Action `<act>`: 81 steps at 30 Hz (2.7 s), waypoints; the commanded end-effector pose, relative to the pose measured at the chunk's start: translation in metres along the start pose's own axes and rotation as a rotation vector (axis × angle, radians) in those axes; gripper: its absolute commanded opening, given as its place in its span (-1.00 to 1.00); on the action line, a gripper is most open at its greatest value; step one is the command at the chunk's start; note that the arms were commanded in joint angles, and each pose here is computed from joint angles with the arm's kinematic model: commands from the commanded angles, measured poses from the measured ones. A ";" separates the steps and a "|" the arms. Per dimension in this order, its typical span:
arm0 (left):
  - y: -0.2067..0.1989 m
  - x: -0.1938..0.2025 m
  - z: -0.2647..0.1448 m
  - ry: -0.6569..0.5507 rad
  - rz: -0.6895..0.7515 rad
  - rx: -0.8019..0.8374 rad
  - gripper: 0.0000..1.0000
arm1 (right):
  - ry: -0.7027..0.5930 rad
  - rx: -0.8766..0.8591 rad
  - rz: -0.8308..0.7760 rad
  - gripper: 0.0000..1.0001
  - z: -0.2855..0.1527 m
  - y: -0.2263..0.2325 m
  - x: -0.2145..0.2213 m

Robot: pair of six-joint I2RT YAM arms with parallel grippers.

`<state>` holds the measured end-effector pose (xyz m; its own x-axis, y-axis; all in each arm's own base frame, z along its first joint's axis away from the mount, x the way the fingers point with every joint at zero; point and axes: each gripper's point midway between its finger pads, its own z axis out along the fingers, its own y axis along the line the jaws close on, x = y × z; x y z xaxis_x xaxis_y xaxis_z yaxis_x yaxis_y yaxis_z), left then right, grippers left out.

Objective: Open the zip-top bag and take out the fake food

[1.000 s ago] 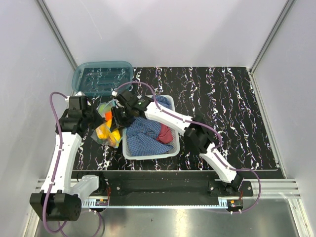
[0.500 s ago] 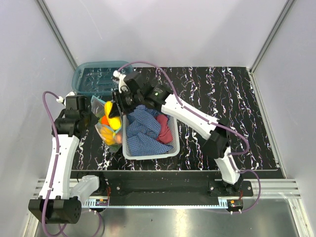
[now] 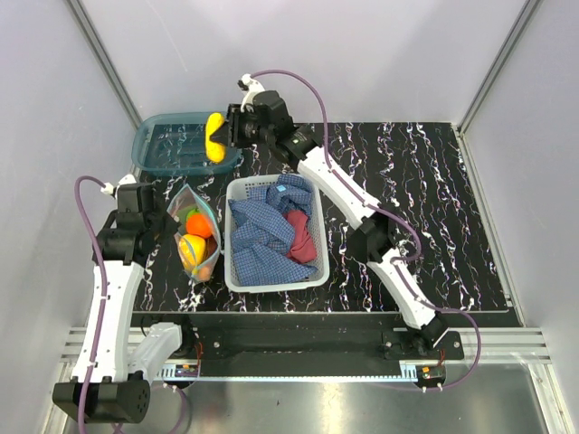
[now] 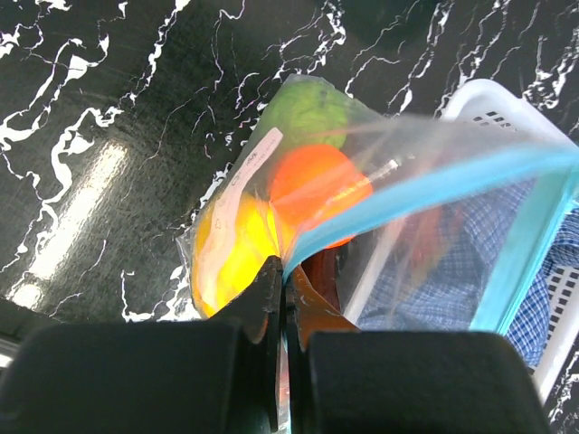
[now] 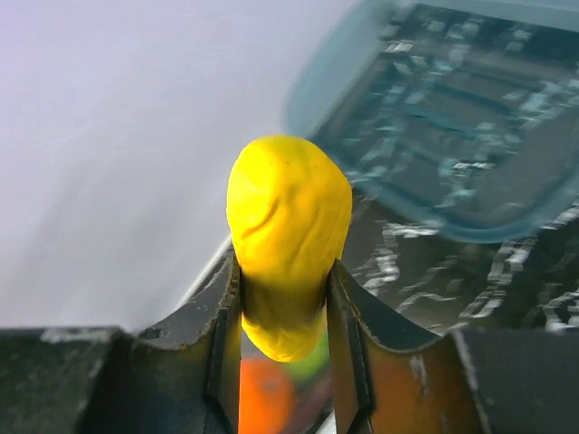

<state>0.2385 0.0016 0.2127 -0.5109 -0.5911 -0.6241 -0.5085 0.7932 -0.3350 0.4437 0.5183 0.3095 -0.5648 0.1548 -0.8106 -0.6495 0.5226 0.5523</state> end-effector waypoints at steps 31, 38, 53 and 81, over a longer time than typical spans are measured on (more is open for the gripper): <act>-0.036 -0.022 -0.043 -0.061 -0.129 0.184 -1.00 | -0.494 0.033 -0.294 0.17 0.096 -0.103 0.006; -0.032 -0.017 -0.031 -0.038 -0.094 0.159 -1.00 | -0.464 0.028 -0.281 0.88 0.075 -0.073 -0.025; -0.024 0.006 -0.016 -0.006 -0.034 0.177 -1.00 | 0.318 -0.192 0.197 0.93 -0.070 0.058 0.052; -0.044 0.015 -0.026 0.083 -0.034 0.272 -1.00 | 0.600 -0.103 0.069 0.67 -0.148 0.068 0.174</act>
<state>0.2249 -0.0417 0.2133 -0.5786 -0.6300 -0.5180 -0.3879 0.7712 -0.5047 0.2254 0.4656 0.1820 -0.8351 -0.3609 -0.4151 -0.5489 0.4968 0.6722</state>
